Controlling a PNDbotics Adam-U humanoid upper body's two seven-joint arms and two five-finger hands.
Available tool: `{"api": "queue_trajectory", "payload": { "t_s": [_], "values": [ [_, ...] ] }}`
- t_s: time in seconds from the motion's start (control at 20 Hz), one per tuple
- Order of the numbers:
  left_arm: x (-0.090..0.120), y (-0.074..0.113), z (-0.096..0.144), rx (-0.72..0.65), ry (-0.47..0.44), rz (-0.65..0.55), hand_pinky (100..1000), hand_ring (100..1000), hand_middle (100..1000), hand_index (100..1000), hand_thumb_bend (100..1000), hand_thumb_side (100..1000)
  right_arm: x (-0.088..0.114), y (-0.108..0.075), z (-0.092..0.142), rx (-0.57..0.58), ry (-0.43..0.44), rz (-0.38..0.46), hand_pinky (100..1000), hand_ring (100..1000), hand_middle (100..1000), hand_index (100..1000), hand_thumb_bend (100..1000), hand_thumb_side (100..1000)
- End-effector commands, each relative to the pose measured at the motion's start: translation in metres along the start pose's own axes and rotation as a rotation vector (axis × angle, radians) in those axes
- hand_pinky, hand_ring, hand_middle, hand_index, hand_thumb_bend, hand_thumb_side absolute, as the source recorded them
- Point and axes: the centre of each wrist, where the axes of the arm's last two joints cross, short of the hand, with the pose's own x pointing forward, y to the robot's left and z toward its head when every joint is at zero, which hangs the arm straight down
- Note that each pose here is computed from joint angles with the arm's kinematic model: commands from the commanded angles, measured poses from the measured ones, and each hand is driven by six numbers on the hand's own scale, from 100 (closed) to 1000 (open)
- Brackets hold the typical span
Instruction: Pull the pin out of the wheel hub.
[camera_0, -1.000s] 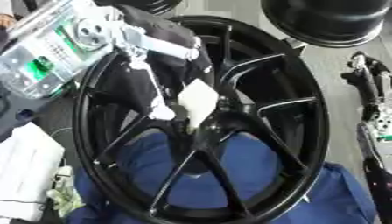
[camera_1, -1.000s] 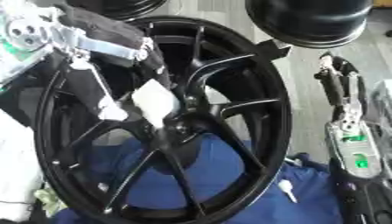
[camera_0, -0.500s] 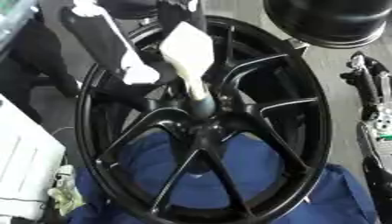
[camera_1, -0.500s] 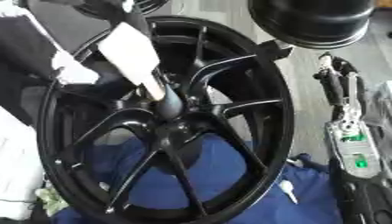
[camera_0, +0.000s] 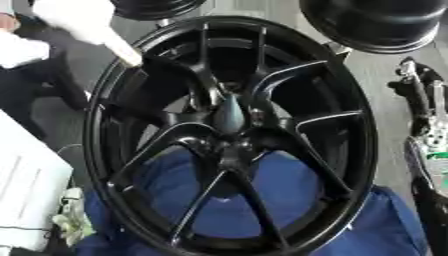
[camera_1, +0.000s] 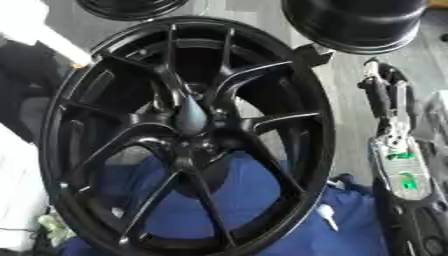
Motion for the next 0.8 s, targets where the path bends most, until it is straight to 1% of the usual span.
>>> {"api": "queue_trajectory", "payload": {
  "t_s": [0.05,0.1,0.2,0.25,0.3,0.4,0.45,0.5,0.55,0.6,0.65,0.75,0.8],
  "values": [
    [-0.019,0.010,0.026,0.110,0.126,-0.009,679,586,470,536,100,120,0.015,-0.012,-0.009,-0.043,-0.049,-0.002,784,646,683,769,100,709],
    [-0.029,0.004,0.030,0.122,0.167,0.010,685,593,479,546,100,124,0.015,-0.012,-0.009,-0.049,-0.049,-0.004,784,646,683,769,100,709],
    [-0.046,-0.006,0.037,0.125,0.235,0.044,708,625,524,594,100,134,0.015,-0.013,-0.010,-0.056,-0.049,-0.006,784,647,684,769,100,710],
    [-0.053,-0.012,0.039,0.120,0.263,0.058,708,625,524,594,100,134,0.015,-0.013,-0.010,-0.057,-0.049,-0.007,784,647,684,769,100,710],
    [-0.058,-0.016,0.041,0.116,0.284,0.068,747,684,586,665,100,131,0.015,-0.013,-0.010,-0.058,-0.049,-0.007,784,647,684,769,100,711],
    [-0.074,-0.029,0.046,0.092,0.337,0.107,787,745,654,735,103,122,0.015,-0.014,-0.010,-0.060,-0.049,-0.008,785,647,684,769,100,712],
    [-0.079,-0.033,0.048,0.082,0.354,0.119,812,781,707,777,125,114,0.015,-0.013,-0.010,-0.060,-0.049,-0.008,785,647,684,769,100,712],
    [-0.084,-0.036,0.049,0.071,0.368,0.128,832,808,744,811,137,200,0.015,-0.013,-0.010,-0.059,-0.049,-0.008,785,647,684,769,100,712],
    [-0.087,-0.039,0.050,0.061,0.378,0.133,852,824,769,841,184,387,0.016,-0.013,-0.010,-0.059,-0.049,-0.008,785,647,684,769,100,712],
    [-0.090,-0.041,0.051,0.055,0.388,0.131,859,830,776,853,207,458,0.016,-0.013,-0.010,-0.059,-0.049,-0.009,785,647,684,769,100,713],
    [-0.093,-0.043,0.052,0.050,0.397,0.128,867,836,784,863,243,569,0.016,-0.013,-0.010,-0.059,-0.049,-0.009,785,647,684,769,100,713],
    [-0.097,-0.045,0.053,0.045,0.418,0.119,875,842,791,880,288,692,0.016,-0.013,-0.010,-0.059,-0.049,-0.010,785,647,684,770,100,715],
    [-0.099,-0.047,0.053,0.044,0.427,0.117,875,842,791,881,279,702,0.016,-0.013,-0.010,-0.059,-0.050,-0.010,785,647,684,770,100,715]
  ]
}}
